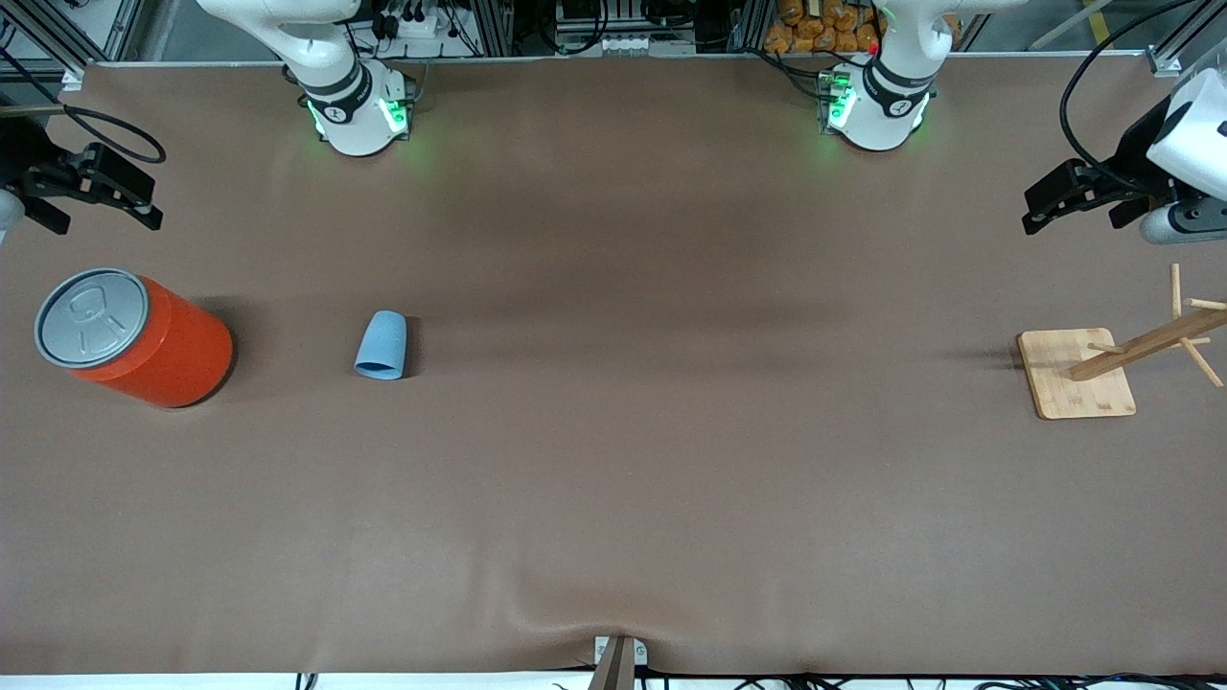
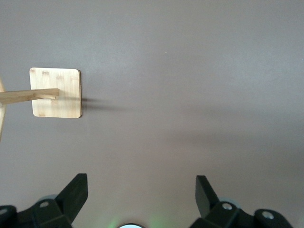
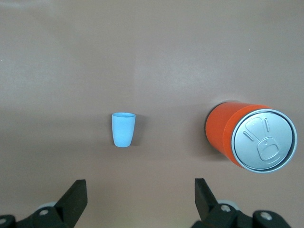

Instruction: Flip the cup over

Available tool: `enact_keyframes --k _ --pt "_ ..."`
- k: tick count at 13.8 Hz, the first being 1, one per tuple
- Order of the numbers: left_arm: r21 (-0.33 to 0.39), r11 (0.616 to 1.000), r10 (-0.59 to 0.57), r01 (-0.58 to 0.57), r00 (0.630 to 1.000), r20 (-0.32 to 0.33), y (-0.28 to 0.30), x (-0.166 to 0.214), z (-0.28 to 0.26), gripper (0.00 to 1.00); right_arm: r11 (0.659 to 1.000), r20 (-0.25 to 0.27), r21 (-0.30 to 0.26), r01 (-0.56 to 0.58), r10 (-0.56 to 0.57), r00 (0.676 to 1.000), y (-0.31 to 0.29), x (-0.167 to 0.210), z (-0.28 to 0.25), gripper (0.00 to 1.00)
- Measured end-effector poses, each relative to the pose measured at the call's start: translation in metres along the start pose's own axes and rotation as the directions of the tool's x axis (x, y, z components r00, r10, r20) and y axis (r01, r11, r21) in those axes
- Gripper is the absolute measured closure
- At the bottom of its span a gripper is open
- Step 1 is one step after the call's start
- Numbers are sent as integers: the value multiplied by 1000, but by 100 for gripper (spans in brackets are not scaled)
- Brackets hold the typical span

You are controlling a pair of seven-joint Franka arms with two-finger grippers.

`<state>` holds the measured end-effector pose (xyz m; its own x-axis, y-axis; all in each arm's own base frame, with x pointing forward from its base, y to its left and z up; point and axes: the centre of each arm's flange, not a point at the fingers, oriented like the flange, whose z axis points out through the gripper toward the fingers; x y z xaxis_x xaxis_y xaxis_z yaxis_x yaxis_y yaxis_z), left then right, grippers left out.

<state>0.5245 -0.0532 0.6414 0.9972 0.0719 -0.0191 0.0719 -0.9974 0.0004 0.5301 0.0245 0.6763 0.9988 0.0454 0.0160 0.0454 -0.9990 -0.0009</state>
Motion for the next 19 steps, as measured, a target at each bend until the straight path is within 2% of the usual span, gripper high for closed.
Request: enact_keyframes --k 9,13,17,19 --pt "11 1000 -4 4 1000 -22 -3 8 -7 0 1000 5 1 -5 5 1000 8 1 2 0" --pt "17 1000 -2 2 1000 12 -2 7 -1 0 1000 30 2 3 -3 1000 7 9 15 0" --pt "19 1000 -2 2 1000 24 -2 6 0 0 1000 112 16 15 -17 994 2 19 45 0" --pt "19 1000 -3 2 1000 26 -2 6 0 0 999 184 41 32 -39 982 -4 37 84 0"
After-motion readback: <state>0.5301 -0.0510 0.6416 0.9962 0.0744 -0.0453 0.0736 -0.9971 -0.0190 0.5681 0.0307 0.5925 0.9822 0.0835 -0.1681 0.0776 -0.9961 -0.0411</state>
